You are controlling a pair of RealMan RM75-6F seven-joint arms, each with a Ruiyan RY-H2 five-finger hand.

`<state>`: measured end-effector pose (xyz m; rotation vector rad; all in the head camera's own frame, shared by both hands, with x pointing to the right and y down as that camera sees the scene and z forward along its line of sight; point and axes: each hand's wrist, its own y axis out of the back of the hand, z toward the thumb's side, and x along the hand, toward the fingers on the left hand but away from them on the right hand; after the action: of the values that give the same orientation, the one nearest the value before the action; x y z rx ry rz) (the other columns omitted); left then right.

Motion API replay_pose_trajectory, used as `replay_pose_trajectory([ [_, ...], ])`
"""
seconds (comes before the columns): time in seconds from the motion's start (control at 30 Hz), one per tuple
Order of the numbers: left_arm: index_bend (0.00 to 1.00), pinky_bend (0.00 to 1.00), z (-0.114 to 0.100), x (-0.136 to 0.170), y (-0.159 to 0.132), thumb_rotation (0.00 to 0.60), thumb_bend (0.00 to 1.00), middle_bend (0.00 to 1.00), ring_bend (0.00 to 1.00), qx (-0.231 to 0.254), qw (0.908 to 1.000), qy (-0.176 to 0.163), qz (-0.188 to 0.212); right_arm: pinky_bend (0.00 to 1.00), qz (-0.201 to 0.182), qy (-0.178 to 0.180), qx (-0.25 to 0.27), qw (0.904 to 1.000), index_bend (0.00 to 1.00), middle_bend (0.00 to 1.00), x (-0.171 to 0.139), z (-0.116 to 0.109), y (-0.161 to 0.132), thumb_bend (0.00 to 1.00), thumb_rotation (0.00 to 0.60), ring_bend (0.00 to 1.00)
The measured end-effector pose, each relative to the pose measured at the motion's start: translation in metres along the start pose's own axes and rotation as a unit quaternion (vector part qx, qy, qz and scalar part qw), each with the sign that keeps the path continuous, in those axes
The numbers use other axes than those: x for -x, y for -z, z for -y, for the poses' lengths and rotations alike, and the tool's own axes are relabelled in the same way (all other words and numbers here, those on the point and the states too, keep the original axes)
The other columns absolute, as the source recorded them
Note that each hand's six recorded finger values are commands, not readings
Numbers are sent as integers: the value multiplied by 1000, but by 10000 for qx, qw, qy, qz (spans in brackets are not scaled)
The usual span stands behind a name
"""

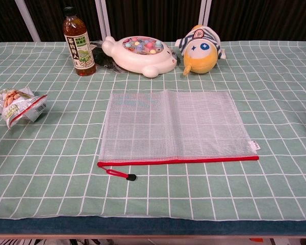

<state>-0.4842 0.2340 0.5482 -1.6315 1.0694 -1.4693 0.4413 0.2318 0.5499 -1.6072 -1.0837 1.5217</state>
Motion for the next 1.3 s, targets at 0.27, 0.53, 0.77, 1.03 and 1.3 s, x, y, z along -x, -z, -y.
replay_pose_trajectory([
  [0.27,0,0,1,0,-1,600,22,0,0,-2,10000,6,24,217,-24,89,17,10000,0,0,0,-2,0,83,600,0],
  [0.53,0,0,2,-1,-1,600,22,0,0,24,10000,23,8,217,-63,94,94,9999,0,0,0,-3,-2,82,600,0],
  [0.77,0,0,2,-1,1,600,22,0,0,51,10000,23,-37,217,-216,129,112,9996,0,0,1,-4,-8,82,600,0],
  [1.03,0,0,3,-2,3,600,22,0,0,14,9999,33,-111,231,-532,103,393,9978,0,0,8,-7,-24,114,600,17],
  [1.3,0,0,4,-4,5,600,22,0,0,-86,9997,-29,-232,627,-1286,197,922,9872,3,495,44,-26,-83,156,600,538],
])
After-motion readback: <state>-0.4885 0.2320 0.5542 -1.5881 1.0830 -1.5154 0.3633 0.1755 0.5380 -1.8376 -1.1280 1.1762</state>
